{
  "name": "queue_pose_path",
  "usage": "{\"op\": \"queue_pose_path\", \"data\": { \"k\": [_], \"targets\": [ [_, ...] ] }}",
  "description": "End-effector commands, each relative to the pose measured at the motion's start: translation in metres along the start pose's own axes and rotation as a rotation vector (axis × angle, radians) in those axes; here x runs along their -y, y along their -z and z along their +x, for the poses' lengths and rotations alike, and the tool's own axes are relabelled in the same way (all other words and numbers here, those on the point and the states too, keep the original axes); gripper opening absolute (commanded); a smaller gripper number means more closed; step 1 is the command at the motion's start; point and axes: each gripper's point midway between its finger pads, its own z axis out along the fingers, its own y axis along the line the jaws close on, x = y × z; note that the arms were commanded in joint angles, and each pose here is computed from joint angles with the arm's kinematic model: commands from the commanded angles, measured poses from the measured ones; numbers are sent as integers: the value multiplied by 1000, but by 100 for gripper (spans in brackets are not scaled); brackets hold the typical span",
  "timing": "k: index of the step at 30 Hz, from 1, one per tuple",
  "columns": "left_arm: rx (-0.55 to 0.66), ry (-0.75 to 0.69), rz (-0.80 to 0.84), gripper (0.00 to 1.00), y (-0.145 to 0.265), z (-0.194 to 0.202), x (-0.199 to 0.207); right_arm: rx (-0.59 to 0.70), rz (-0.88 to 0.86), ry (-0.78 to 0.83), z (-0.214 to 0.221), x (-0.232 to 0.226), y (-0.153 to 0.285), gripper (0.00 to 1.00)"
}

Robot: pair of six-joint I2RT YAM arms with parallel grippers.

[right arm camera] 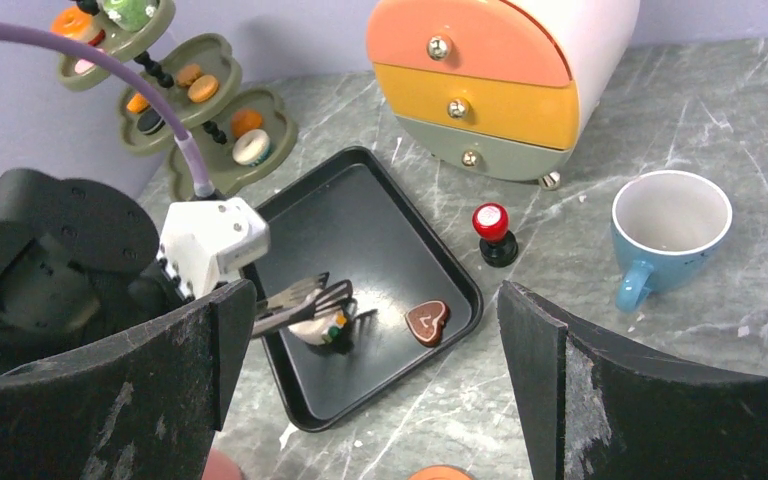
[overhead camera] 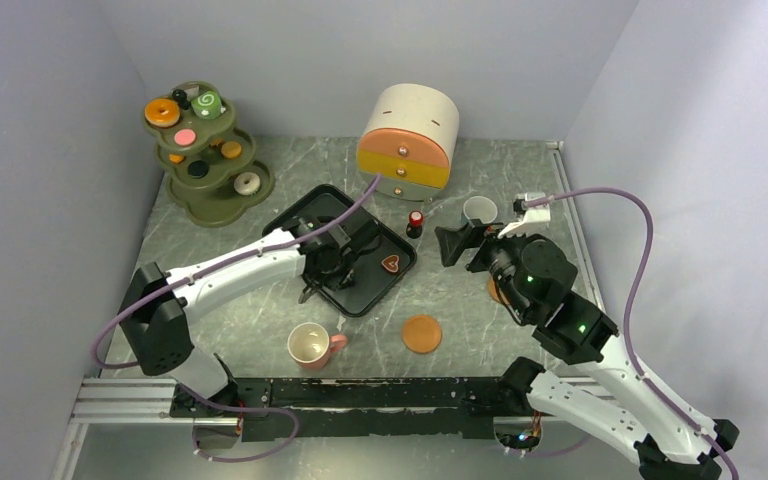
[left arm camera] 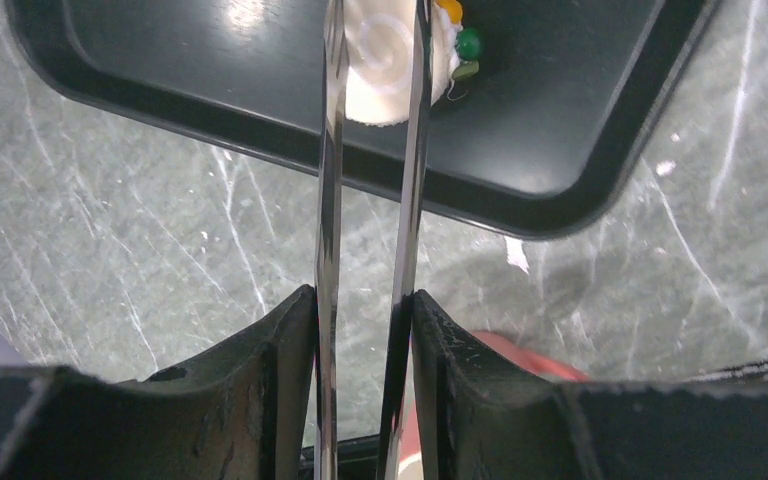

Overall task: Serve the afternoon tea
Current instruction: Pick up the desert from the tray.

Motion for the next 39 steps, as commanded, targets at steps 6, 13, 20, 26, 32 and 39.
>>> {"op": "queue_pose_path", "data": {
  "k": [6,13,20,26,32,39],
  "targets": [
    [130,154,-63,39,-6,-46,-54,18,20,-4,0,6,1,95],
    [189,274,-80,40,-15,-59,-92,24,25,-1,0,8,2,95],
    [152,260,-38,40,-39,-61,-80,30,34,6,-3,10,3,95],
    [133,252,-6,48,-43,-63,-73,34,34,8,-4,10,4,95],
    [120,220,4,57,-35,-61,-74,36,28,6,-5,8,3,95],
    [98,194,21,58,-30,-51,-73,34,26,1,-4,8,3,95]
  ]
}}
